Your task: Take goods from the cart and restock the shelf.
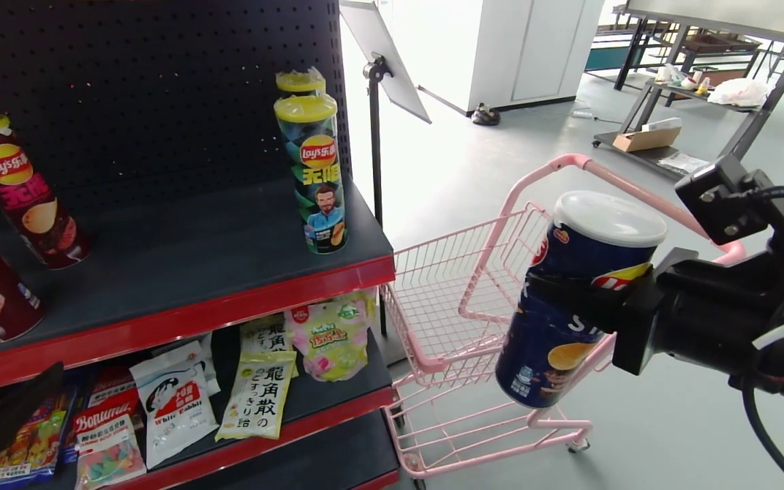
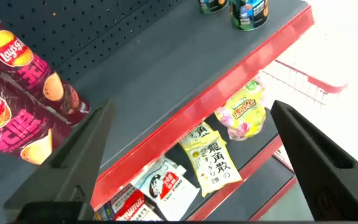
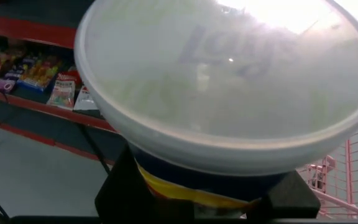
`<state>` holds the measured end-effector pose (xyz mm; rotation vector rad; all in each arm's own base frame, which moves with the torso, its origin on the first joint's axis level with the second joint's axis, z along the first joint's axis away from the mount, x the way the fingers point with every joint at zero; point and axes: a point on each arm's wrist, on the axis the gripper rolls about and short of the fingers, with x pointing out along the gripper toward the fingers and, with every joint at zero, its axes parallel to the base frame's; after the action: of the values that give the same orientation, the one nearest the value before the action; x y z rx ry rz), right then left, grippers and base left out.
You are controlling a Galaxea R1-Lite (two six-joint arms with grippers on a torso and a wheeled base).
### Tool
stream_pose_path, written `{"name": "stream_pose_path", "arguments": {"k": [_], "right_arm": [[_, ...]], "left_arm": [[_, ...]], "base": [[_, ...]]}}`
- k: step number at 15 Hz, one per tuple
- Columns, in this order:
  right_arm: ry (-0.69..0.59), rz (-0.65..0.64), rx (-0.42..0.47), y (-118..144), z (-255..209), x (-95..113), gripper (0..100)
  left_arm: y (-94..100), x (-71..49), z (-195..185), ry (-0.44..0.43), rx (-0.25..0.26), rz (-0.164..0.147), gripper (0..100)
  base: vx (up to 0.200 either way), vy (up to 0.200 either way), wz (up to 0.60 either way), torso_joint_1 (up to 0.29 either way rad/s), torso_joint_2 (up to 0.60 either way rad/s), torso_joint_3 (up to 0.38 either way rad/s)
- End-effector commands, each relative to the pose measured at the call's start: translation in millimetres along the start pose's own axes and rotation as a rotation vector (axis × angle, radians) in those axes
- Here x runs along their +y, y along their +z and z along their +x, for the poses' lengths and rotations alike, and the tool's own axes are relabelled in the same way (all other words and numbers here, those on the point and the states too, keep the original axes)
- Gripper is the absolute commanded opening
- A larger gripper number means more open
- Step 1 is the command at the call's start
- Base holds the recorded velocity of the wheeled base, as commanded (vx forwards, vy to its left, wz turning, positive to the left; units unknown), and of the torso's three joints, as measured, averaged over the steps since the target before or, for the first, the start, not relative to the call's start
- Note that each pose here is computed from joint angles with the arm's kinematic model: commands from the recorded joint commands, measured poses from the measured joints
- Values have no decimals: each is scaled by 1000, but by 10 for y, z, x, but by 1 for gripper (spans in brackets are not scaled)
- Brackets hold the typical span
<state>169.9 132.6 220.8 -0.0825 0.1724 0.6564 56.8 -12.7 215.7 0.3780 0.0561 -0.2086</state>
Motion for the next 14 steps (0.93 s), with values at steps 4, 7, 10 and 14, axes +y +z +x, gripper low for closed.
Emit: {"name": "stream_pose_path", "arguments": {"k": [4, 7, 10, 14], "right_arm": [[-3, -1, 12, -20, 41, -1, 0], [2, -1, 15, -29, 40, 3, 0], [2, -2, 8, -25, 16, 3, 0], [56, -4, -20, 21, -52, 28, 0]], "left_arm": [[45, 13, 2, -12, -18, -2, 100], [43, 12, 13, -13, -13, 0, 100], [39, 11, 14, -13, -11, -1, 100], [21, 3, 7, -16, -9, -1, 100]], "base": [[0, 0, 600, 8, 6, 4], [0, 0, 600, 12, -1, -2], [0, 0, 0, 0, 0, 0], [0, 0, 0, 0, 0, 0]]}}
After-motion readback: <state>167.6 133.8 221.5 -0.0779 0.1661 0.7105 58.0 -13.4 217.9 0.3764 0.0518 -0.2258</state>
